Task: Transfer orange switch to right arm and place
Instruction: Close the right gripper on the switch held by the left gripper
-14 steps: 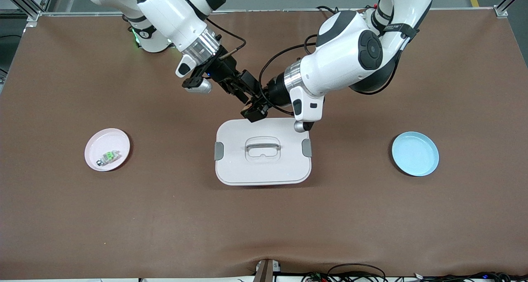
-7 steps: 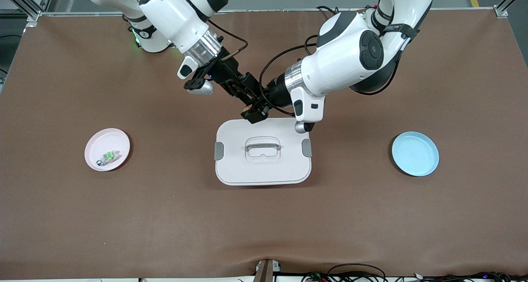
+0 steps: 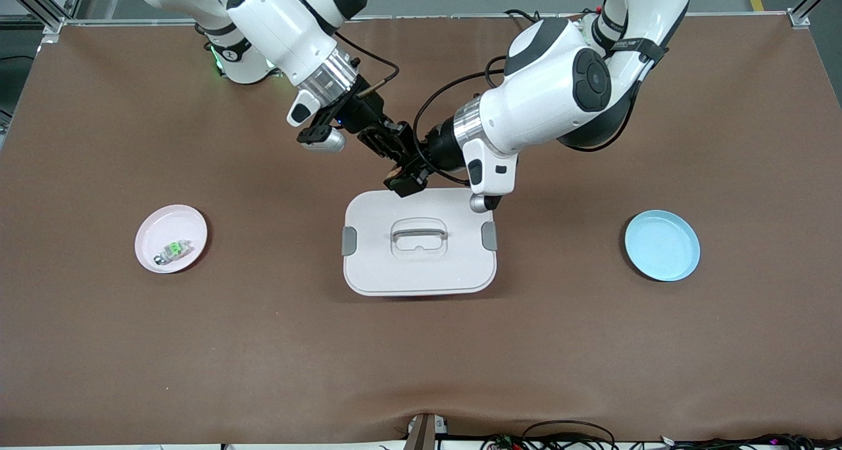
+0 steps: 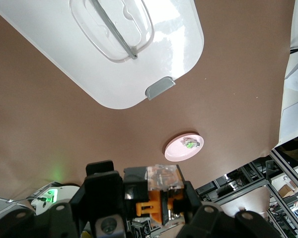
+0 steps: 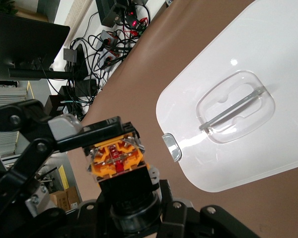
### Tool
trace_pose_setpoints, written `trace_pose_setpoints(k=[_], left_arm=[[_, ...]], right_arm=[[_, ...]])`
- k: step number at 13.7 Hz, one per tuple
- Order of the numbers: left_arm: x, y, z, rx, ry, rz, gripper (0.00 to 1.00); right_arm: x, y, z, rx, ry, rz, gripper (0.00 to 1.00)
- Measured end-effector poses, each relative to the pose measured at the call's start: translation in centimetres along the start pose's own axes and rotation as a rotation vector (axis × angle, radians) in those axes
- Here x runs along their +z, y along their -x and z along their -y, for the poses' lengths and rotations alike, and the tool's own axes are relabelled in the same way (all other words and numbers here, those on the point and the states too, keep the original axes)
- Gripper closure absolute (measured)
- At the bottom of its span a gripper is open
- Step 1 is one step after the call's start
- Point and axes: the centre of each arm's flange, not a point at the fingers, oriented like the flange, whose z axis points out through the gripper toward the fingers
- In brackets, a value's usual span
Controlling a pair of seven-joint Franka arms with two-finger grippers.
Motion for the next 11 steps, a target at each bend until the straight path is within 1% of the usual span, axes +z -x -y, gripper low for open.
trace_pose_setpoints(k=[6,9,11], left_arm=[[0.05,0.0,0.0,0.0,0.0,0.0,0.26],[0.4,0.07,0.07,0.001,-0.005,0.002,0.25],[0.6,0.35,0.14,0.005,-0.008,0.004,0.1]], right_arm=[[0.0,-0.04,-0.02,0.0,0.003,0.001,0.6],[-0.05,-0.3,-0.02,0.005,0.026,0.02,0.6],[-0.26,-0.71,0.0,0.011,0.046,0.034,0.6]])
